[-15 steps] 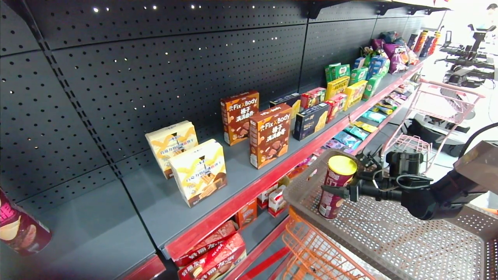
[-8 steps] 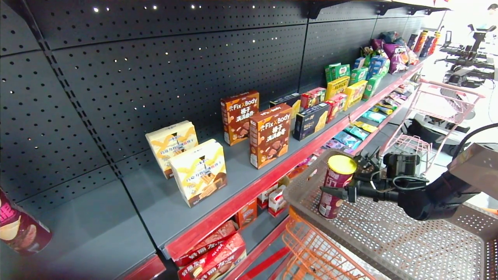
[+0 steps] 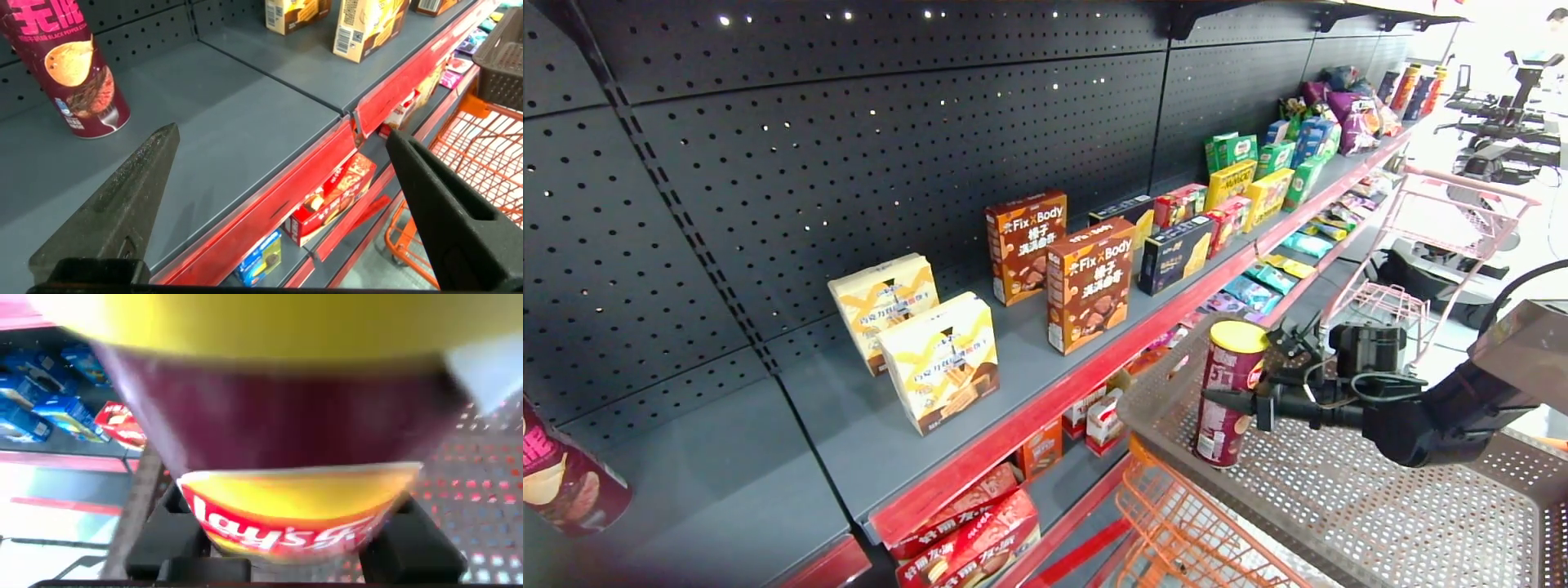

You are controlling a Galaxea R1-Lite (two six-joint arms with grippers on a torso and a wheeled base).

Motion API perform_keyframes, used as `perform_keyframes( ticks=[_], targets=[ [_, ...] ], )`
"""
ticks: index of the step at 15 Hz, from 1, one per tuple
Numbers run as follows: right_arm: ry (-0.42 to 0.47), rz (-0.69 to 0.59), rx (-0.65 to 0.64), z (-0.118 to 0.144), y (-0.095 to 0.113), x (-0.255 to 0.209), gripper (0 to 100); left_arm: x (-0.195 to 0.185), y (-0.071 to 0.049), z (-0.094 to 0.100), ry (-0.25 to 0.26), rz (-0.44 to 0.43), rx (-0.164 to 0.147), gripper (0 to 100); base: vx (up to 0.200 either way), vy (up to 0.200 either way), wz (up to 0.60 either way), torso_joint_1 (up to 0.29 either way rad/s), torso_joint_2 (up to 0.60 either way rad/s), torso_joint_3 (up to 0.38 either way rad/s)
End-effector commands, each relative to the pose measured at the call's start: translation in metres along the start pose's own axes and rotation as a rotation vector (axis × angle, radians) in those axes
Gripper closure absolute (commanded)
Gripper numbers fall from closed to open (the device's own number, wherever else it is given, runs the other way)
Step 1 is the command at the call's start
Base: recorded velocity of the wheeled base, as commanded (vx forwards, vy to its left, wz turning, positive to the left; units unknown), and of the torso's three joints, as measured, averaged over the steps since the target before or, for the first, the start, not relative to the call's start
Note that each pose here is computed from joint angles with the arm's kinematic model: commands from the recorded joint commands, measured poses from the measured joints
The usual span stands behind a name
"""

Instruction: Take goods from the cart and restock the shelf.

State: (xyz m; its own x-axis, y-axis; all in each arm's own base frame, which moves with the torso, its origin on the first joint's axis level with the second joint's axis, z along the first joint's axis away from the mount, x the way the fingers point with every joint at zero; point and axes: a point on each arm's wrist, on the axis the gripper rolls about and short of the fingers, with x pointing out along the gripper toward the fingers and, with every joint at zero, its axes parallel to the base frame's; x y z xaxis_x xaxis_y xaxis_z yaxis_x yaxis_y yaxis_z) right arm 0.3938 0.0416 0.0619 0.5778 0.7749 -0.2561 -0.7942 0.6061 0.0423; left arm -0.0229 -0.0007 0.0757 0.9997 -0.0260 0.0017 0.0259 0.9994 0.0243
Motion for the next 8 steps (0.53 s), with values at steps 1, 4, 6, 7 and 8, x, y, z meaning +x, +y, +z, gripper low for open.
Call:
perform_keyframes(
  ticks=[1,4,6,7,8],
  targets=[
    [-0.039,-0.044,-0.026,0.03,0.008,-0.023,100,0.0,0.0,0.0,0.002,0.0,-0.001,0,0.0,0.0,0.0,0.0,0.0,0.0],
    [-0.071,-0.161,-0.013,0.066,0.021,-0.059,100,0.0,0.0,0.0,0.002,0.0,0.0,0,0.0,0.0,0.0,0.0,0.0,0.0],
    [-0.091,-0.189,0.008,0.082,0.037,-0.078,100,0.0,0.0,0.0,0.002,0.0,0.0,0,0.0,0.0,0.0,0.0,0.0,0.0],
    [-0.136,-0.229,-0.011,0.1,0.083,-0.118,100,0.0,0.0,0.0,0.0,0.0,-0.001,0,0.0,0.0,0.0,0.0,0.0,0.0],
    [-0.151,-0.264,-0.025,0.102,0.104,-0.135,100,0.0,0.0,0.0,0.002,0.0,0.0,0,0.0,0.0,0.0,0.0,0.0,0.0]
  ],
)
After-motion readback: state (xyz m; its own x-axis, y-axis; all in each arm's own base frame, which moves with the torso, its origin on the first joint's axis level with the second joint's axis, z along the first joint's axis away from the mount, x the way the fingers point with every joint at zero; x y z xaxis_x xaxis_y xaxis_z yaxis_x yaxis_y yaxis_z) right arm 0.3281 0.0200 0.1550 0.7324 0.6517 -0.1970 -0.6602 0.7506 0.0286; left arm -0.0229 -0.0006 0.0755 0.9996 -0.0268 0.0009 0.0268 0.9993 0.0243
